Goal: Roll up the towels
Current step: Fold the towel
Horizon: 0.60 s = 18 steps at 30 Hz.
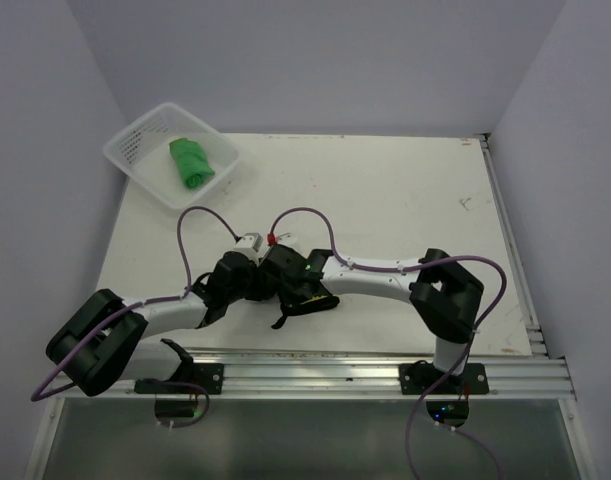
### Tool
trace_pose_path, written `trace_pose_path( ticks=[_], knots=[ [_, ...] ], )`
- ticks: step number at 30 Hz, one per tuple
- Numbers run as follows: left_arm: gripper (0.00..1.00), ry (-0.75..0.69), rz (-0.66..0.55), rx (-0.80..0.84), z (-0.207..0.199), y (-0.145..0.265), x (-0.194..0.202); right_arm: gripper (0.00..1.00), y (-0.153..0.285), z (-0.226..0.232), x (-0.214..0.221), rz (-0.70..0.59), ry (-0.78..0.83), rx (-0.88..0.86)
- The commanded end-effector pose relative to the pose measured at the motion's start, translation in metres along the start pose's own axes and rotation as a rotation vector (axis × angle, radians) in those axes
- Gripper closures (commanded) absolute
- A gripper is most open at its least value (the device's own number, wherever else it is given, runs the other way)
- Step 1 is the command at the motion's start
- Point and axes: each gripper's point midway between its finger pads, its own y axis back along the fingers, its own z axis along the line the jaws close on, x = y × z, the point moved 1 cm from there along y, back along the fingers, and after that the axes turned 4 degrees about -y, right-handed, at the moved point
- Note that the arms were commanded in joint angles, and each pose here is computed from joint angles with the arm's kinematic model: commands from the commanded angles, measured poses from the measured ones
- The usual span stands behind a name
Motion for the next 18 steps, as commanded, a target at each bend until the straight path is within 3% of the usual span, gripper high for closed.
trace_pose_path(
  ticks=[1, 9, 18],
  knots=[
    [0.63, 0.004, 0.060, -0.055, 0.014, 0.002, 0.021, 1.00, 0.015, 0.004, -0.015, -0.053, -0.056, -0.038],
    [0.63, 0.005, 0.057, -0.053, 0.014, 0.002, 0.021, 1.00, 0.023, 0.026, -0.019, -0.048, -0.057, -0.160],
    [0.63, 0.008, 0.057, -0.048, 0.013, 0.003, 0.021, 1.00, -0.004, 0.026, 0.000, 0.015, -0.040, -0.138]
  ],
)
